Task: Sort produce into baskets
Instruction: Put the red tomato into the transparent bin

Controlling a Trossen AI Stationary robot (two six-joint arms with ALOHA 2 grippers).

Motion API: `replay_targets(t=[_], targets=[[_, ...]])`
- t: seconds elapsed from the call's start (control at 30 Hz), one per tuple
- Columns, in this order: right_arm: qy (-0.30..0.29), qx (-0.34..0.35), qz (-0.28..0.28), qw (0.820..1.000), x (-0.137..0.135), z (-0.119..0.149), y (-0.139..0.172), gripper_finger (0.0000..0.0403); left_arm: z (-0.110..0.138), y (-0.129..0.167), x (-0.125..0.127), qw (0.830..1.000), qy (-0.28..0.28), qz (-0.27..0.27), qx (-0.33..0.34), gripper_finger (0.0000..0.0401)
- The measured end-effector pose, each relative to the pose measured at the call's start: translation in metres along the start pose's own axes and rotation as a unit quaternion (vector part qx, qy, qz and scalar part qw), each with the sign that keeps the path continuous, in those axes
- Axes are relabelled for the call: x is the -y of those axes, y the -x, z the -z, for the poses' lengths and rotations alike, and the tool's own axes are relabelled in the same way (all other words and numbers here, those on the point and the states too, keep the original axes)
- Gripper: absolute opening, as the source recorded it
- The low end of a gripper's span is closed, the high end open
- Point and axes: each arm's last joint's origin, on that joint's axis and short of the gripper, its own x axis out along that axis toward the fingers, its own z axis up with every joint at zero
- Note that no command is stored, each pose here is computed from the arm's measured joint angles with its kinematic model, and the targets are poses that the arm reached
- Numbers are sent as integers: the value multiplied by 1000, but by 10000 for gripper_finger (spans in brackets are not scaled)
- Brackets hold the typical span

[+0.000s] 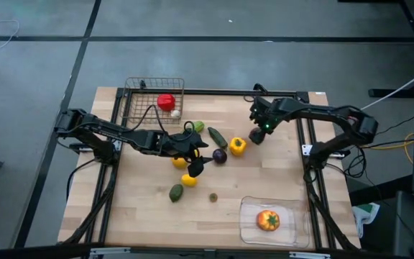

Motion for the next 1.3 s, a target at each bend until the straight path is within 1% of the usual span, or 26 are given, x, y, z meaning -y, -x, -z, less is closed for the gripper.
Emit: replay_targets(t=[0.13,0.3,0.5,0.6,0.73,0.83,0.97,1.1,1.3], targets=[[37,-3,-11,999,-27,12,25,324,0,0,0,1000,0,-1,0,295],[89,3,-39,995,-70,33,54,327,0,0,0,1000,0,0,0,295],[161,-5,-92,983,-125,70,70,328,0,0,0,1000,0,-1,-2,295],[200,-18,-116,973,-149,93,70,328,2,0,-1,1000,-3,-5,-9,295],[235,-27,-151,960,-179,124,66,328,4,0,-2,1000,-6,-11,-22,295],[260,-8,-175,949,-200,145,65,328,5,0,-3,1000,-7,-12,-26,295],[292,20,-186,938,-221,170,58,328,5,0,-3,1000,-7,-13,-27,295],[312,36,-175,933,-237,191,45,328,6,0,-3,999,-8,-14,-31,295],[343,19,-123,931,-248,211,13,328,6,0,-3,999,-7,-15,-31,295]])
